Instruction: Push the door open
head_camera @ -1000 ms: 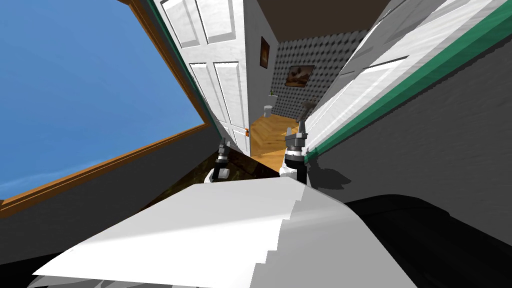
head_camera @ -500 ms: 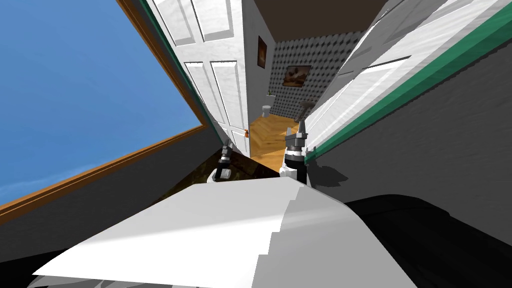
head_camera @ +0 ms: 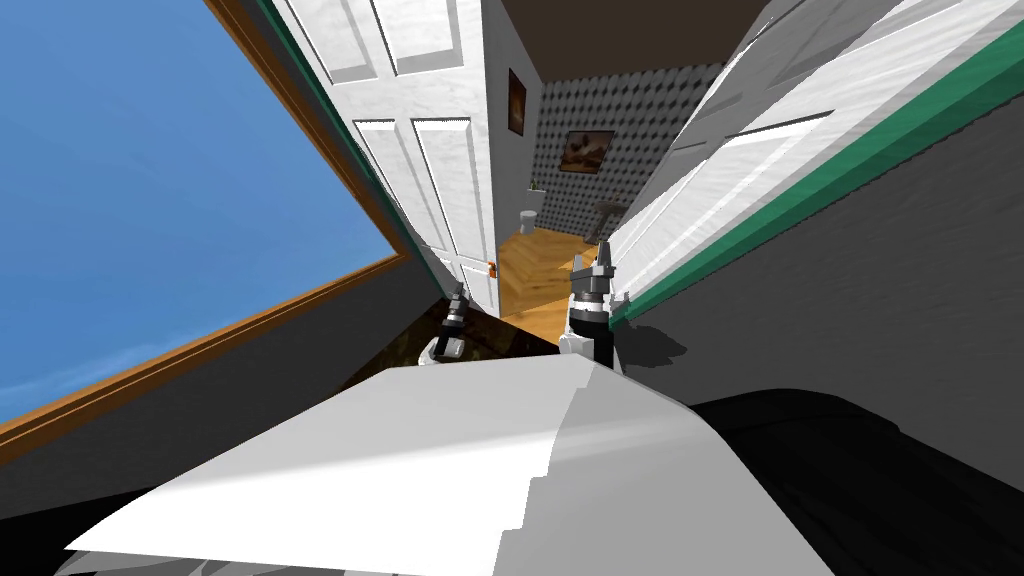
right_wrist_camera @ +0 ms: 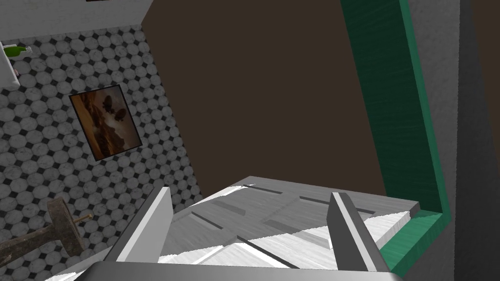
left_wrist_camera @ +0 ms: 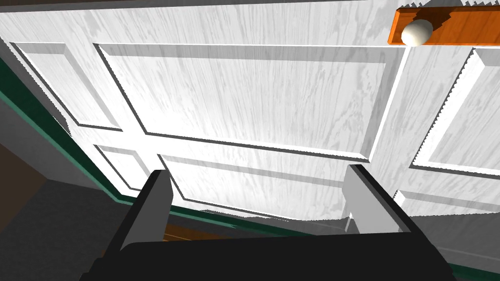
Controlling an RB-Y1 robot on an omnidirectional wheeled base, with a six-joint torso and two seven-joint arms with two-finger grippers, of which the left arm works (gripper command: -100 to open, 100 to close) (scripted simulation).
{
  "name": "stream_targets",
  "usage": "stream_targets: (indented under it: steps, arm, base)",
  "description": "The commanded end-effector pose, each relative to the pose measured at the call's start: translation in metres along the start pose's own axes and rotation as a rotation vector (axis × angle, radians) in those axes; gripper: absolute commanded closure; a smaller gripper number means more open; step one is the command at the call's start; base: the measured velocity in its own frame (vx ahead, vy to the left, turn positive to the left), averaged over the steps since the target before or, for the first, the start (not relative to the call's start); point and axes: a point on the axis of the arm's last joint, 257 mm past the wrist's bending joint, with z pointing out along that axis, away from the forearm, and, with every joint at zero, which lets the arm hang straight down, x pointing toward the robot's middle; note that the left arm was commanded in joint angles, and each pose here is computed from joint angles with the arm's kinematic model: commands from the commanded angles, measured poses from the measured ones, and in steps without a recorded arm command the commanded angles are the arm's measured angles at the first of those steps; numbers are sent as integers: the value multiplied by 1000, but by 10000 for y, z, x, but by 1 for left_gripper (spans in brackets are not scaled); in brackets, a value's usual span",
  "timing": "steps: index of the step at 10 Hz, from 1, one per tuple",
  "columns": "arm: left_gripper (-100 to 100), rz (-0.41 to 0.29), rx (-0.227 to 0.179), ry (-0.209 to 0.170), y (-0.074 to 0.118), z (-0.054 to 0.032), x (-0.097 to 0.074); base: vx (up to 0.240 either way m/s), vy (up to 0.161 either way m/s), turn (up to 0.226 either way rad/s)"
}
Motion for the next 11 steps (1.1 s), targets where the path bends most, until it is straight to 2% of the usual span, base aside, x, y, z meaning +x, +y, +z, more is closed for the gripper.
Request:
stream_targets:
  steps: [1,2,11]
  arm:
    - [-100,-6,-26,11,132,-16,51]
    - [-100,-6,-31,11,151,-26,50]
    - [-100,-32,-160,67,750,-148,303]
  base:
    - [73,75,-83]
    - [50,47,-21]
    - [71,63,-75]
